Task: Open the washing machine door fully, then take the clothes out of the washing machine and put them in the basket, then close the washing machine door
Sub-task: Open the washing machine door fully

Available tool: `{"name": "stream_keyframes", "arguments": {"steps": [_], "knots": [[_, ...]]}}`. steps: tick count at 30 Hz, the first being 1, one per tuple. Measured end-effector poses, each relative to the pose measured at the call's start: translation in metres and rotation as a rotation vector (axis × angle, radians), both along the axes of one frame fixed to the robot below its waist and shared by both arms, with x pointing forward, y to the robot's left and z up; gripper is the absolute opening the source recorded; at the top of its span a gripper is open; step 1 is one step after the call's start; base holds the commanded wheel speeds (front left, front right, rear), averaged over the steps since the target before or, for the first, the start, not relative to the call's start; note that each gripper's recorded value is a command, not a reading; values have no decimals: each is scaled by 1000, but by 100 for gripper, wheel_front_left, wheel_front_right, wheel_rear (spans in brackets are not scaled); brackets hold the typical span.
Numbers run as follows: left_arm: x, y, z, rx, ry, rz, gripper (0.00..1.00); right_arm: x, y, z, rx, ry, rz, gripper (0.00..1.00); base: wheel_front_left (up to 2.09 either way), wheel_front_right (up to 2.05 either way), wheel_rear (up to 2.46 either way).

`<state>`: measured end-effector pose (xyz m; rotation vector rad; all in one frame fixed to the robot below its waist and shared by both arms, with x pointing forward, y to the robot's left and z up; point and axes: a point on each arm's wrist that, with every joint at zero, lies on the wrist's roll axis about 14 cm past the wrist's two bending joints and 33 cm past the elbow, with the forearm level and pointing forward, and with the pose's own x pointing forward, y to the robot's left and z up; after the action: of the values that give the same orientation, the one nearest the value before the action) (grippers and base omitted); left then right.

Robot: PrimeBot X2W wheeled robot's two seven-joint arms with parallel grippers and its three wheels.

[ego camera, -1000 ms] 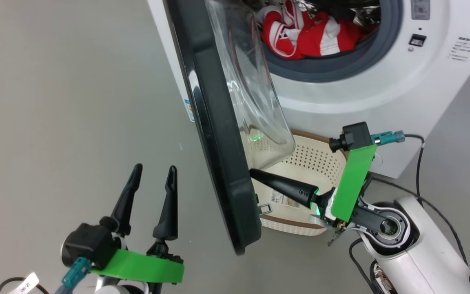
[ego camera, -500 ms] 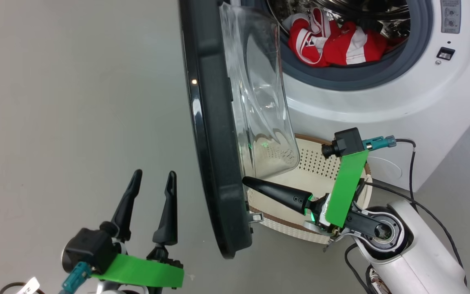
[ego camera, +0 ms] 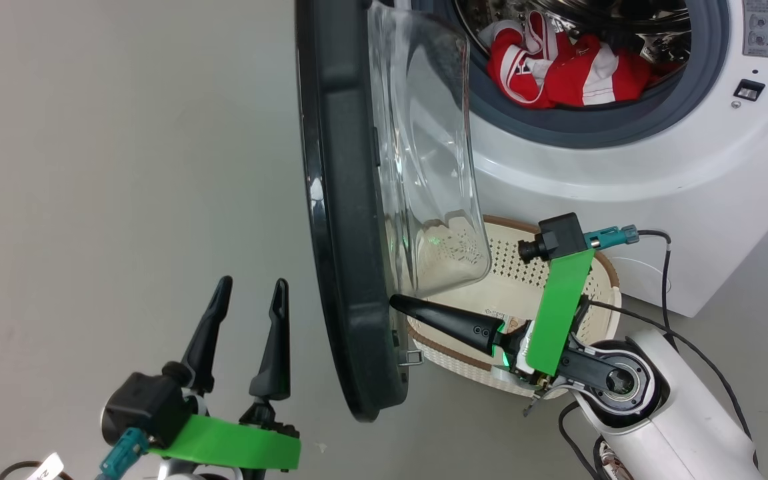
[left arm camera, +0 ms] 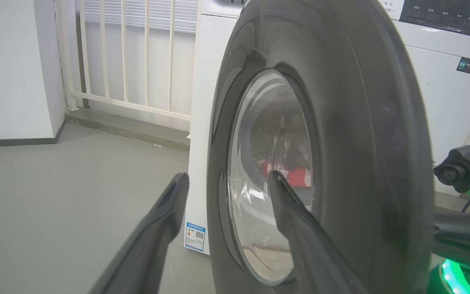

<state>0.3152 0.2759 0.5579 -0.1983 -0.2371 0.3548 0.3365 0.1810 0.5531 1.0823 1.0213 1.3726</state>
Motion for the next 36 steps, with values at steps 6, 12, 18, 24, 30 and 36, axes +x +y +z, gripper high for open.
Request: {"name": "stream_keyframes", "arguments": {"steps": [6,12,18,24,30,36], "knots": [[-1,1,-1,-4,5,8,100,0,1,-3,-3,7,6,0,0,0,0],[1,0,-1,-5,4,4,100,2,0,-3,-6,4,-11,0,0,0,0],[2,-2,-1,-16,-1,-4,100,15,-6,-8,-71,-121,-90,49,0,0,0],[2,-3,-2,-29,-4,-8,100,29,-18,-14,-145,-281,-207,100,0,0,0],[-1,-2,-5,-40,-1,-1,100,41,-29,-4,-226,-594,-322,100,0,0,0],[-3,1,-2,-38,-11,6,100,50,-45,-3,-289,-837,-443,100,0,0,0]]}}
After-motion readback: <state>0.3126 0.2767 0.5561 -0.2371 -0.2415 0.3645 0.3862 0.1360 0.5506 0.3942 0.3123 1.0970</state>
